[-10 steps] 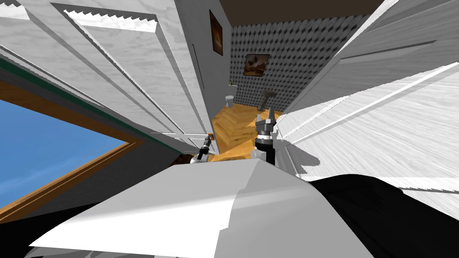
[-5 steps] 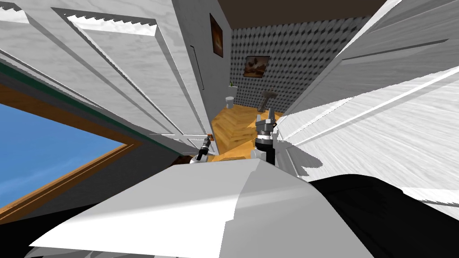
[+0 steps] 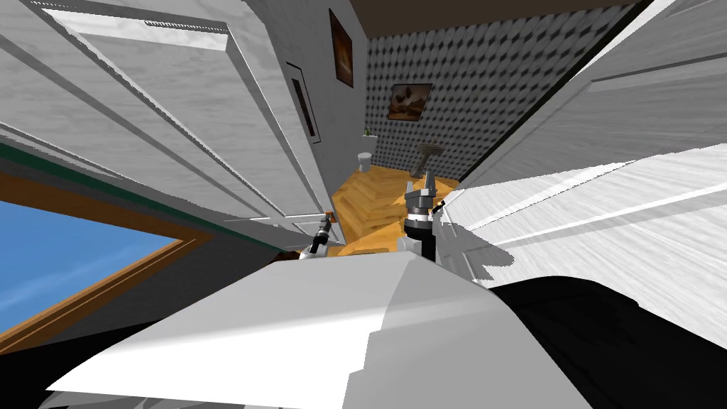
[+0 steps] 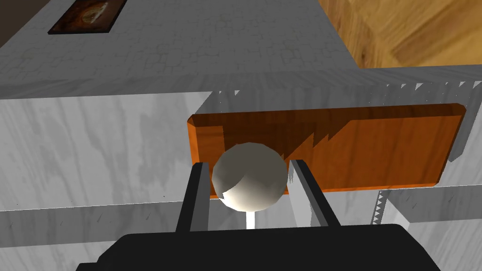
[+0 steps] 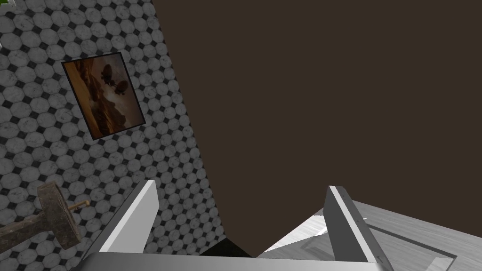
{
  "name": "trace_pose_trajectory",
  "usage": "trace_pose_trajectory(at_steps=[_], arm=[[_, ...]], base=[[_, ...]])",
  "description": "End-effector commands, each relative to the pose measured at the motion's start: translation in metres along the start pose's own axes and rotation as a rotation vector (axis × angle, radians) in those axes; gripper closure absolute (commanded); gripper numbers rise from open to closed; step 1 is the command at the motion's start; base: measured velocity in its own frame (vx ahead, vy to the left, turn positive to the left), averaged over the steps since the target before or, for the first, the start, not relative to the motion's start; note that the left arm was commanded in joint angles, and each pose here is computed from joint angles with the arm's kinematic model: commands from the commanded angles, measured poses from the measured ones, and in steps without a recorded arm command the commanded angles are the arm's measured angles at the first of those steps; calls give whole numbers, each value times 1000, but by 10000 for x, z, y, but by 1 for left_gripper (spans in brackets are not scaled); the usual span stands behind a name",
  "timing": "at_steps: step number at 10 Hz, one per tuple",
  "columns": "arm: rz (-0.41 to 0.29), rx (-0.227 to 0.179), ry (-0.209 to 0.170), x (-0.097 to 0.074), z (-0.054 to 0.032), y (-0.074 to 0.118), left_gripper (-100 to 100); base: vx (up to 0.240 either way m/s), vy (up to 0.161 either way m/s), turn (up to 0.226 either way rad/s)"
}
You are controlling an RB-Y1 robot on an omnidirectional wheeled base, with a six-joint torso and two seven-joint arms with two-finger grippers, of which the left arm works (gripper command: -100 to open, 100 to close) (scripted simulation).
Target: Push the door open
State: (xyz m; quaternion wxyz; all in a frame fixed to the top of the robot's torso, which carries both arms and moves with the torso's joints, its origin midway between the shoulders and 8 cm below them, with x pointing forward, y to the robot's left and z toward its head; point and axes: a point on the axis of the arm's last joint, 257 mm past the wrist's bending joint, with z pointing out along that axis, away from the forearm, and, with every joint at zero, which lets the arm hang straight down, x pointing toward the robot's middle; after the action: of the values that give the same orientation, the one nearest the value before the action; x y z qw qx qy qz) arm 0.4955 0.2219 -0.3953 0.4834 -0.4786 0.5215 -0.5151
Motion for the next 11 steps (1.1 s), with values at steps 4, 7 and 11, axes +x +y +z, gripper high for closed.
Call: trace_pose_trajectory(at_steps=[4,7,11], arm=[[9,5,-39,-227,-7,-27,100],[8,5,-80,-398,-21,-29,100],[7,4,-132,-606,-47,-31,100]], base=[[92,-38,17],[79,-31,48],[152,-75,45]])
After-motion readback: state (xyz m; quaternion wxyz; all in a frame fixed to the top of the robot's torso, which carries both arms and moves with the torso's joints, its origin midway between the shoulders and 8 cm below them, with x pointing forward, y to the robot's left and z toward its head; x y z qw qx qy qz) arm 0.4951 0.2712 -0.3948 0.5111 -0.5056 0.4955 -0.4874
